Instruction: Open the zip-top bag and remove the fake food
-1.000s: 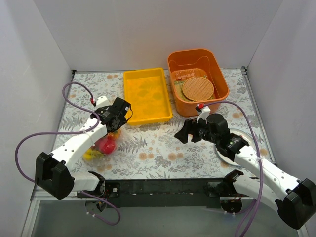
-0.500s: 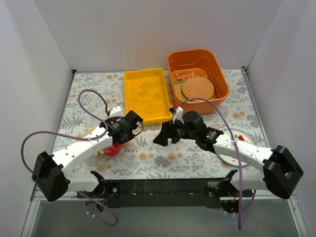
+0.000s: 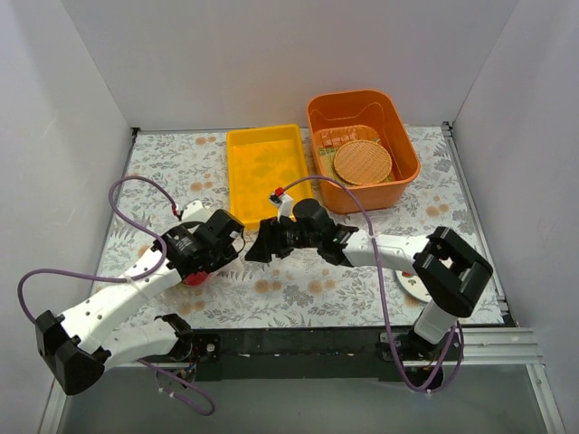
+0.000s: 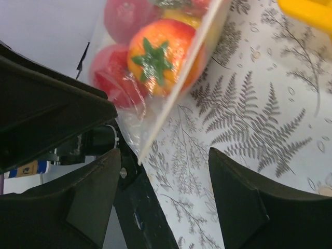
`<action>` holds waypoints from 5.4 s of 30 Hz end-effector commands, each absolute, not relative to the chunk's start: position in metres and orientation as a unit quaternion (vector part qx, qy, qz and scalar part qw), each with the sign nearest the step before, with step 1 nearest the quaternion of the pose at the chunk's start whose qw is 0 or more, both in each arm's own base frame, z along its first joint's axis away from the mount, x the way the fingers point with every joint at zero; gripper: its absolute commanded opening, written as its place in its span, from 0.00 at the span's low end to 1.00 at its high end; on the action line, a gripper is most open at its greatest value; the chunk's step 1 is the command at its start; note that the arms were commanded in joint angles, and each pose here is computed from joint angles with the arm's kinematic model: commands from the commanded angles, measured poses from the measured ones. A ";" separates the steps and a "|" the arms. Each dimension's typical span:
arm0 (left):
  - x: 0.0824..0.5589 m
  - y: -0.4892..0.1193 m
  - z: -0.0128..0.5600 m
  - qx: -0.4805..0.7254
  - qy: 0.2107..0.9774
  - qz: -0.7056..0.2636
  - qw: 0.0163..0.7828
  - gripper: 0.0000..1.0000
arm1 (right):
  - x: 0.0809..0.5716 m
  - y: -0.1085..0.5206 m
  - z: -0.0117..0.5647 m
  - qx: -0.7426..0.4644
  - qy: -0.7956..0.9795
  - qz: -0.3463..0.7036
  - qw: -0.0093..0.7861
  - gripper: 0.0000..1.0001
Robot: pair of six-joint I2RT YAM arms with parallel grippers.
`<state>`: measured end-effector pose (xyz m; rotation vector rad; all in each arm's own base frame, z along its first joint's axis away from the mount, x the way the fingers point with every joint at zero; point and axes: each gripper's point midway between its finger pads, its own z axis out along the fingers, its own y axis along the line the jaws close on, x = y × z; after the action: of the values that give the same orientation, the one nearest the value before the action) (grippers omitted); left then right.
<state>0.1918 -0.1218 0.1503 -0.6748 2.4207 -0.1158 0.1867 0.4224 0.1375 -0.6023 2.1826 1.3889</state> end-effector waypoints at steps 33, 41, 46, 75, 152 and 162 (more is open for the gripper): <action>0.317 -0.070 0.259 -0.272 0.845 -0.060 0.456 0.49 | 0.184 0.423 0.212 -0.365 0.792 0.389 0.297 0.01; 0.339 -0.101 0.275 -0.251 0.843 -0.136 0.456 0.49 | 0.187 0.380 0.240 -0.419 0.772 0.321 0.353 0.01; 0.348 -0.111 0.277 -0.252 0.843 -0.154 0.450 0.49 | 0.187 0.366 0.251 -0.450 0.764 0.274 0.372 0.01; 0.360 -0.106 0.234 -0.318 0.870 -0.115 0.358 0.52 | 0.178 0.368 0.302 -0.488 0.717 0.160 0.471 0.01; 0.283 -0.153 0.259 -0.244 0.889 -0.178 0.344 0.00 | 0.213 0.449 0.262 -0.416 0.760 0.244 0.435 0.08; 0.299 -0.145 0.306 -0.186 0.859 -0.190 0.438 0.62 | 0.190 0.421 0.276 -0.457 0.733 0.261 0.431 0.01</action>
<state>0.2895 -0.1503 0.2533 -0.5683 2.3222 -0.4117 0.2036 0.4304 0.2441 -1.1107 1.9254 0.5678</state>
